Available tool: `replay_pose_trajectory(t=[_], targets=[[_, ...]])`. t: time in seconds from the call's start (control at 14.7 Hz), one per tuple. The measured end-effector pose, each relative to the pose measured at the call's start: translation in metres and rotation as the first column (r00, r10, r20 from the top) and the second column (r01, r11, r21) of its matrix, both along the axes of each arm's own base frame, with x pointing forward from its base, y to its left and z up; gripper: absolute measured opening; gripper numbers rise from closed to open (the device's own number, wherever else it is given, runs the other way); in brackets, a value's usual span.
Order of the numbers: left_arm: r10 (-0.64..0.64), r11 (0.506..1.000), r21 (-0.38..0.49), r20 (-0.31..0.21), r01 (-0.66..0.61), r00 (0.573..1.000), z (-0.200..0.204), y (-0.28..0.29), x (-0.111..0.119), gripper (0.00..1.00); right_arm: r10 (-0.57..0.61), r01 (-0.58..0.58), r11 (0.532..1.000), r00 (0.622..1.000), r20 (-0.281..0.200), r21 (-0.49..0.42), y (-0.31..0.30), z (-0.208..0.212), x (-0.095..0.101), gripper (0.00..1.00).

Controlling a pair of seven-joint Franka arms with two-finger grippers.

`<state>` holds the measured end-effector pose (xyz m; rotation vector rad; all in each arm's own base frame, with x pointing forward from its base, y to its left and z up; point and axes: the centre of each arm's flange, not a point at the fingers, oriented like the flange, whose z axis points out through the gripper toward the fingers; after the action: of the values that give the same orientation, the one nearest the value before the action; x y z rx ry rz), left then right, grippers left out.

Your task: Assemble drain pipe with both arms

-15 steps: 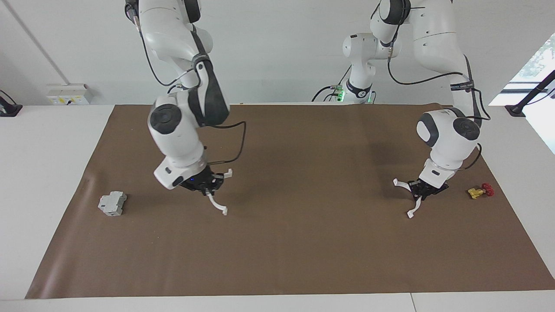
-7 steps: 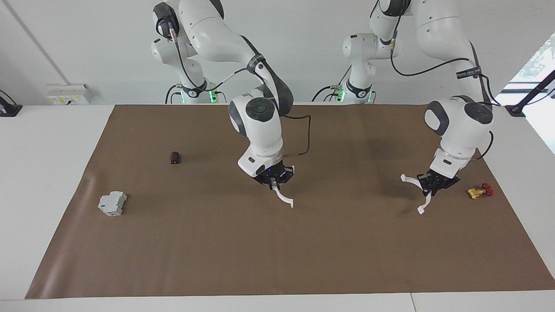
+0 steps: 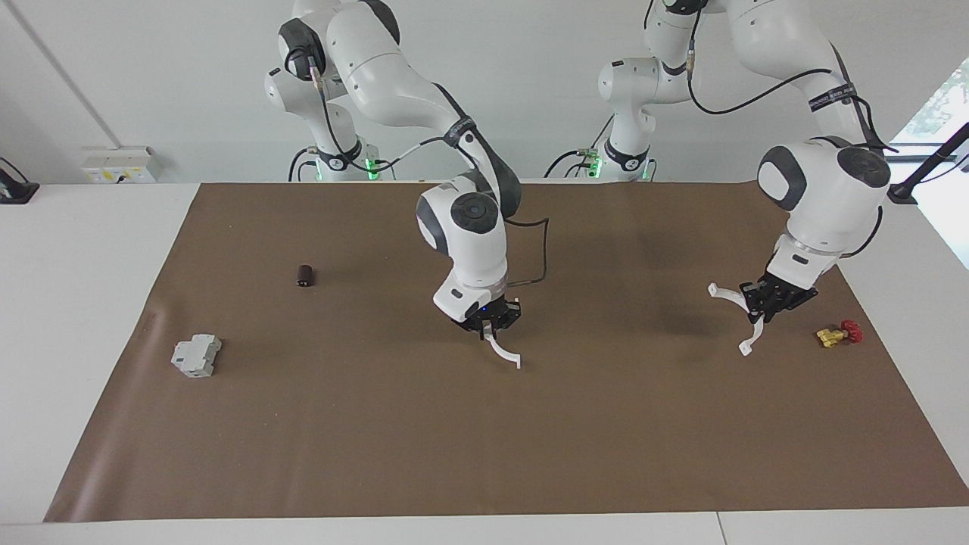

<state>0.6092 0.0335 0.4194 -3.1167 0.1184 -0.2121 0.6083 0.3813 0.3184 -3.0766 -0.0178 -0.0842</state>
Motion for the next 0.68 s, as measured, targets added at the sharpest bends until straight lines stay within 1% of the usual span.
replay_pose_trajectory(t=[0.07,0.2,0.27,0.41,0.48,0.54,0.61,0.68], targets=[[-0.003,1.000,-0.001,-0.003,0.003,1.000,0.005,-0.002,0.001,0.21,0.008,-0.008,1.000,1.000,0.000,-0.004,0.004,-0.005,-0.002,0.20],[-0.022,1.000,-0.001,-0.003,0.022,1.000,0.008,-0.013,0.003,0.21,0.024,-0.024,1.000,1.000,0.020,0.003,0.014,-0.014,-0.004,0.20],[-0.035,0.999,-0.002,-0.003,0.035,0.999,0.007,-0.024,0.003,0.21,0.030,-0.030,1.000,0.999,0.031,0.007,0.018,-0.018,-0.005,0.20],[-0.031,0.999,-0.008,-0.004,0.030,1.000,0.007,-0.050,0.003,0.21,0.037,-0.037,0.999,0.999,0.038,0.007,0.021,-0.023,-0.006,0.20],[-0.023,1.000,-0.012,-0.005,0.023,1.000,0.006,-0.063,0.002,0.21,0.037,-0.038,0.999,0.998,0.044,0.008,0.021,-0.023,-0.005,0.25],[-0.015,1.000,-0.016,-0.006,0.015,1.000,0.006,-0.077,0.002,0.21,0.038,-0.039,0.999,0.998,0.048,0.009,0.021,-0.022,-0.005,0.34],[-0.004,1.000,-0.021,-0.007,0.004,1.000,0.005,-0.093,0.000,0.21,0.040,-0.041,0.999,0.998,0.051,0.007,0.022,-0.022,-0.004,0.47],[0.004,1.000,-0.017,-0.007,-0.004,1.000,0.004,-0.109,-0.001,0.21,0.044,-0.044,0.999,0.997,0.056,0.002,0.021,-0.021,-0.003,0.57]])
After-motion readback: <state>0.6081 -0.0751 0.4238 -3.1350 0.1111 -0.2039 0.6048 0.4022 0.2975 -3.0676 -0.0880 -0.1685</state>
